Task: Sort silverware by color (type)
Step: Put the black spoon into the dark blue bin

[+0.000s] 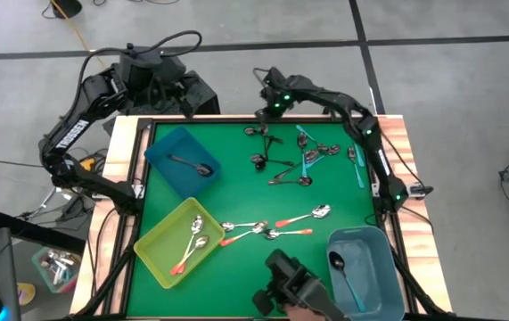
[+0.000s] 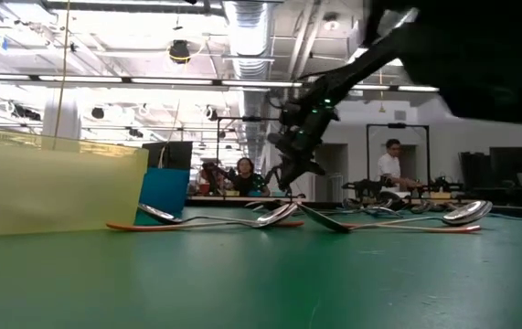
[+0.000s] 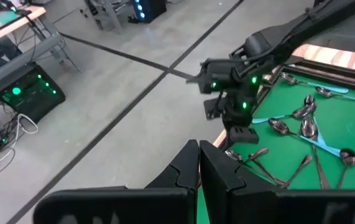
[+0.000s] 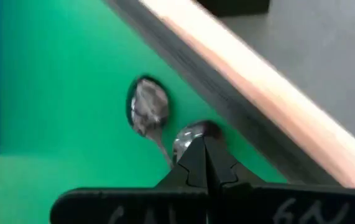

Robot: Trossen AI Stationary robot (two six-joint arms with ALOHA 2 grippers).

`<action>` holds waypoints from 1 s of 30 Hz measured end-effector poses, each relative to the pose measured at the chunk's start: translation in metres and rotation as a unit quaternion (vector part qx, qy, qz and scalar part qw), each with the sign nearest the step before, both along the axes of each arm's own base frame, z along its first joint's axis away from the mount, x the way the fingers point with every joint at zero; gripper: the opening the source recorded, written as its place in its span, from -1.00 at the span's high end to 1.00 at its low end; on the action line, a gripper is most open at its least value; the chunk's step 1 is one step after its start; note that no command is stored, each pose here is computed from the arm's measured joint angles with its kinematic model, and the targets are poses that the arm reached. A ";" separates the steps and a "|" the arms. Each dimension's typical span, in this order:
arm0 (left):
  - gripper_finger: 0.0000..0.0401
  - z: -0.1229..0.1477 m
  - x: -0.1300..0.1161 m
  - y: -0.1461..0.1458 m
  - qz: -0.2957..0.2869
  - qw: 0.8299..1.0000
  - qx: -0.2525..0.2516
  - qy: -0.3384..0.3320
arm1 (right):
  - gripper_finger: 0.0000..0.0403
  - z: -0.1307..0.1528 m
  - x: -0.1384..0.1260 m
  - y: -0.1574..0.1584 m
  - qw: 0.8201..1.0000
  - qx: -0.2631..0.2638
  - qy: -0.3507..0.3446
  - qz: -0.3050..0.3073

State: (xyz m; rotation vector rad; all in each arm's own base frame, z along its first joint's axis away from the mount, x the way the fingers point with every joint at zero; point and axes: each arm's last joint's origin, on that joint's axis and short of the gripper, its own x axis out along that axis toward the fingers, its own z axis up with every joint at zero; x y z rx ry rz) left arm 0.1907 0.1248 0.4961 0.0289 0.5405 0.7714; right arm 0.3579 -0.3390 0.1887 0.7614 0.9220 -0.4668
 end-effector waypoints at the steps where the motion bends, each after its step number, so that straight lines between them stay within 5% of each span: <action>1: 1.00 0.001 -0.001 0.000 -0.001 1.000 0.003 0.000 | 1.00 -0.002 -0.008 0.001 1.000 0.007 -0.005 -0.007; 10: 1.00 0.008 -0.008 -0.002 0.003 1.000 0.019 -0.025 | 1.00 -0.013 -0.046 0.026 0.992 -0.033 -0.087 -0.090; 22: 1.00 0.010 -0.008 -0.002 -0.001 0.999 0.026 -0.026 | 1.00 -0.033 -0.041 0.028 0.987 -0.040 -0.035 -0.149; 30: 1.00 0.008 -0.009 -0.001 0.000 1.000 0.025 -0.017 | 1.00 -0.043 0.006 0.028 0.996 -0.034 0.002 -0.079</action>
